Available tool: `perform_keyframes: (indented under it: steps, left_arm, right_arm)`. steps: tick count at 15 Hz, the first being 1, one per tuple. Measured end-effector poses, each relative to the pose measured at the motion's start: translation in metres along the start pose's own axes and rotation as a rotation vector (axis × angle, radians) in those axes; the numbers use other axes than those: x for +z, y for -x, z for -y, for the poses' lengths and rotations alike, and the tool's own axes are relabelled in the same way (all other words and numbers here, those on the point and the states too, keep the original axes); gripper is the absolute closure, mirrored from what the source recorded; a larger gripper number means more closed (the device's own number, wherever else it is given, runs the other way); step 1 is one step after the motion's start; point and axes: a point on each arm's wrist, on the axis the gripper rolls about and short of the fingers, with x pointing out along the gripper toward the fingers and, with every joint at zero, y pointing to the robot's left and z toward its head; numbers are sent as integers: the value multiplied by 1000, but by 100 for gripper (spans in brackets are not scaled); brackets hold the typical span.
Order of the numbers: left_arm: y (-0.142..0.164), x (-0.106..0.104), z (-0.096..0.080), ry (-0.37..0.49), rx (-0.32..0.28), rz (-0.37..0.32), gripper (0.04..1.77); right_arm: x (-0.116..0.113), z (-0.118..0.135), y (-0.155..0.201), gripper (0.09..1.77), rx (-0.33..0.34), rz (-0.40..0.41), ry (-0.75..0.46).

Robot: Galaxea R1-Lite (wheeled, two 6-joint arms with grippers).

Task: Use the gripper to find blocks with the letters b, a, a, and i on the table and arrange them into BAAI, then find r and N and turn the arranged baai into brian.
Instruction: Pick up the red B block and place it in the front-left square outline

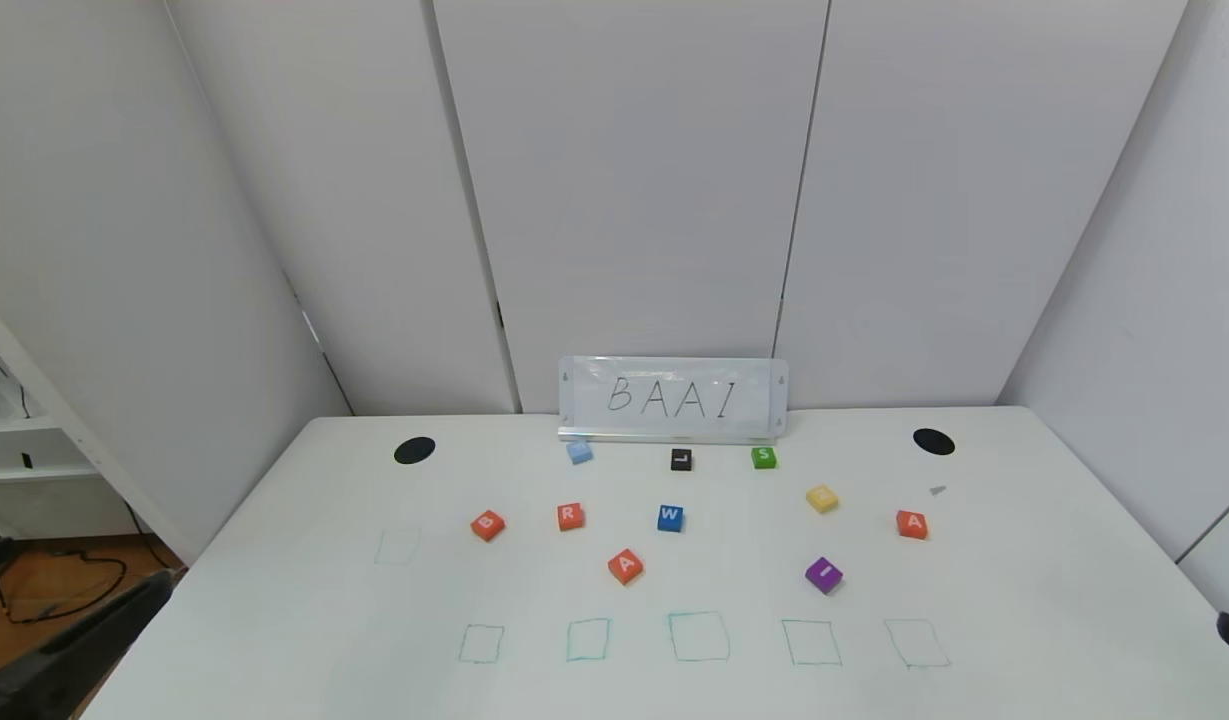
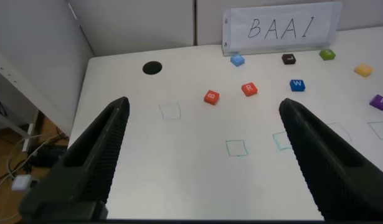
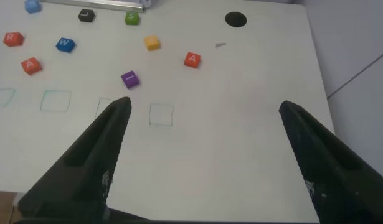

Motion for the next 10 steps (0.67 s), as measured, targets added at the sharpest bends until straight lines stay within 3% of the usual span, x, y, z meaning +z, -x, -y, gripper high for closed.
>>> perform_keyframes:
  steps: [4,10]
  left_arm:
    - [-35,9,-4,13,0,-80,9]
    - [-92,11,-10,30,-3,-232,9]
  right_arm:
    - [27,1,-44,15,-9,-47,-8]
    - [39,1,-114,15,0,-210,23]
